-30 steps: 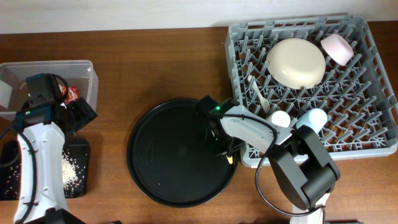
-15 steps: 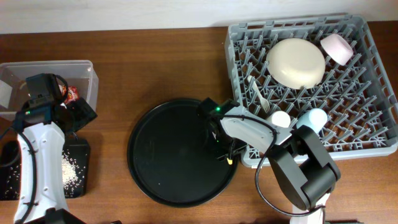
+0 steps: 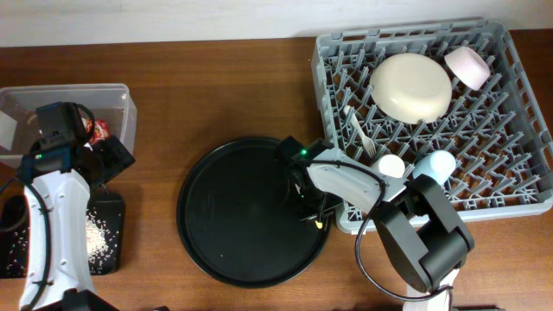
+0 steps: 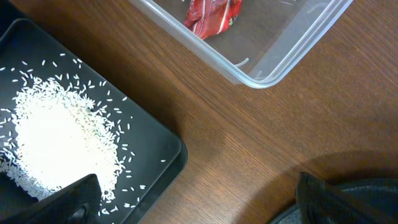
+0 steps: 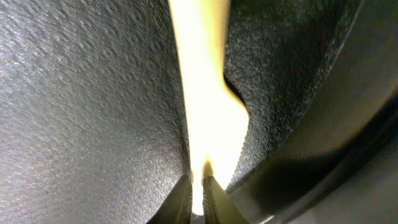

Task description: Sort waste into correct bins and load items into the dishwasher rack

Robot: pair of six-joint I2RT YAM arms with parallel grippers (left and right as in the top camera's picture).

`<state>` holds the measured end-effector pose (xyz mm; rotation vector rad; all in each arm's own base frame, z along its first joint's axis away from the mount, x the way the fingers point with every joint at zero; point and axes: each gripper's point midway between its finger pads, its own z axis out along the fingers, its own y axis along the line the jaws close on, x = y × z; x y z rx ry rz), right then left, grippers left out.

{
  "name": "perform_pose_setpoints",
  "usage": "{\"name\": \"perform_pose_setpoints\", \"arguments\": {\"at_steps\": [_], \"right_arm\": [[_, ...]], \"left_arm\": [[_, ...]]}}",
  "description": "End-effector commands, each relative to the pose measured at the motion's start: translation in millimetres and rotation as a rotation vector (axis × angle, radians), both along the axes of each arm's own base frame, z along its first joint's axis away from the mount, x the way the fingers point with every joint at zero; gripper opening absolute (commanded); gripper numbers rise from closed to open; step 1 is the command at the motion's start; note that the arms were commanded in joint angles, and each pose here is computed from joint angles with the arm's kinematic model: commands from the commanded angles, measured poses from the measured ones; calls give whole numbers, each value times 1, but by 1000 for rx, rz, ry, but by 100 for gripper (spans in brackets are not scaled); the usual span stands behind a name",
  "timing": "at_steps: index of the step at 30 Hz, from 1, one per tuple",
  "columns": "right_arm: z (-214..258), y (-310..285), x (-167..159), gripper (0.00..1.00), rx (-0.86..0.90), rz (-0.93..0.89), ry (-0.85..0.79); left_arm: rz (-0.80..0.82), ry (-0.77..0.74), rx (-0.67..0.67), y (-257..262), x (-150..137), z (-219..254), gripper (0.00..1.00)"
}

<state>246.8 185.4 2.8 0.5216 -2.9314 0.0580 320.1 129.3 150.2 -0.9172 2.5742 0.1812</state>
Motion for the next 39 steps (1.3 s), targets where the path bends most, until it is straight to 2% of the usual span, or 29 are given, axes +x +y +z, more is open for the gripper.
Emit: {"name": "perform_pose_setpoints", "arguments": {"at_steps": [1,3,6,8,9,10,11,13,16,25,39], "right_arm": [[-8,-4,-4,11,-18,-4,23],[-8,-4,-4,12,-18,-4,22],[-8,-2,0,28,-7,-4,7],[-8,-1,0,32,-5,-4,5],[-8,-1,0,38,-6,-5,5],[-8,-1,0,52,-6,-4,5],[-8,-1,0,55,-6,-4,5],[-9,0,2,51,0,-5,-2],[-11,3,0,28,17,-9,5],[-7,4,-4,26,26,-12,32],[28,16,11,24,90,-10,-51]], "left_arm": [[12,-13,-4,1,2,3,99],[12,-13,-4,1,2,3,99],[12,-13,-4,1,2,3,99],[12,-13,-4,1,2,3,99],[12,-13,-4,1,2,3,99],[12,-13,-4,1,2,3,99],[12,-13,-4,1,2,3,99],[12,-13,-4,1,2,3,99],[12,-13,-4,1,2,3,99],[12,-13,-4,1,2,3,99],[12,-13,-4,1,2,3,99]]}}
